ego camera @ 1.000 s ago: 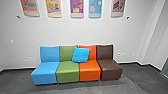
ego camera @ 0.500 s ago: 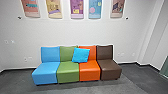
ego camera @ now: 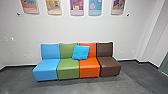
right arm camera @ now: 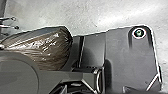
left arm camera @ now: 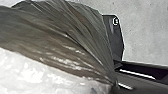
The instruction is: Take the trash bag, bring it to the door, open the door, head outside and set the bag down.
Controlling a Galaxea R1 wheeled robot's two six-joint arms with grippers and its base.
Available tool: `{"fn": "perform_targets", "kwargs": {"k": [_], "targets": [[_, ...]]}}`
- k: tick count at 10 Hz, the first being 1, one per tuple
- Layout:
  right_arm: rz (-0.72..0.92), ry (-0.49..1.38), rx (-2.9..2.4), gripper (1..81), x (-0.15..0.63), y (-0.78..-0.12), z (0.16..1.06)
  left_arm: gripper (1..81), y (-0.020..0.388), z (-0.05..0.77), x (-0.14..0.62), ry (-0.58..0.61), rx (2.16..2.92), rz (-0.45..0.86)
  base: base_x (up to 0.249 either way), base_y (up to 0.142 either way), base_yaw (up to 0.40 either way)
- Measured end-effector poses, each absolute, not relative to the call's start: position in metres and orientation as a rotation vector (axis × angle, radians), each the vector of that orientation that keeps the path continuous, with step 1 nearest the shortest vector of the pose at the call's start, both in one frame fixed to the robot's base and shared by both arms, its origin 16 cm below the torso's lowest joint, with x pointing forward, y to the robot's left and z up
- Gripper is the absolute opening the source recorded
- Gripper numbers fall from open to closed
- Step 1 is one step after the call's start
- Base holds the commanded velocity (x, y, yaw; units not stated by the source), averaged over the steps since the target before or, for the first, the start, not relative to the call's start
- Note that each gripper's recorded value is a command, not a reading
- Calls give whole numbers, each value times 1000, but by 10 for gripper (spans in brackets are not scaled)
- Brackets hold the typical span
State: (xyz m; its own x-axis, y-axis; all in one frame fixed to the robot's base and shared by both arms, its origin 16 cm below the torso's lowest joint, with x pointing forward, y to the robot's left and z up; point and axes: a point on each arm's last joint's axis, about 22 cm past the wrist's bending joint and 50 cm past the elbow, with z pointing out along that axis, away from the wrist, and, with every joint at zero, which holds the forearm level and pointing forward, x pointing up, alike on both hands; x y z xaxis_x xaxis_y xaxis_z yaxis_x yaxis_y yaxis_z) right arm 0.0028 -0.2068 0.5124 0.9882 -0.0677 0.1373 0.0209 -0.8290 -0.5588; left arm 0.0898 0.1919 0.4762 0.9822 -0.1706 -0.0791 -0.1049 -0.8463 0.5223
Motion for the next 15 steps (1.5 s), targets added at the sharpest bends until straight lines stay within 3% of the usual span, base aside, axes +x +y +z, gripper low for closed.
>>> {"fn": "perform_targets", "kwargs": {"k": [4, 15], "targets": [[-161, 46, -2547, 811, -23, -207, 512, 10, 193, 474, 63, -182, 2585, -206, 0, 0, 0], [-231, 22, -2546, 811, -7, -202, 509, 10, 192, 471, 80, -207, 2618, -137, 0, 0, 0]]}}
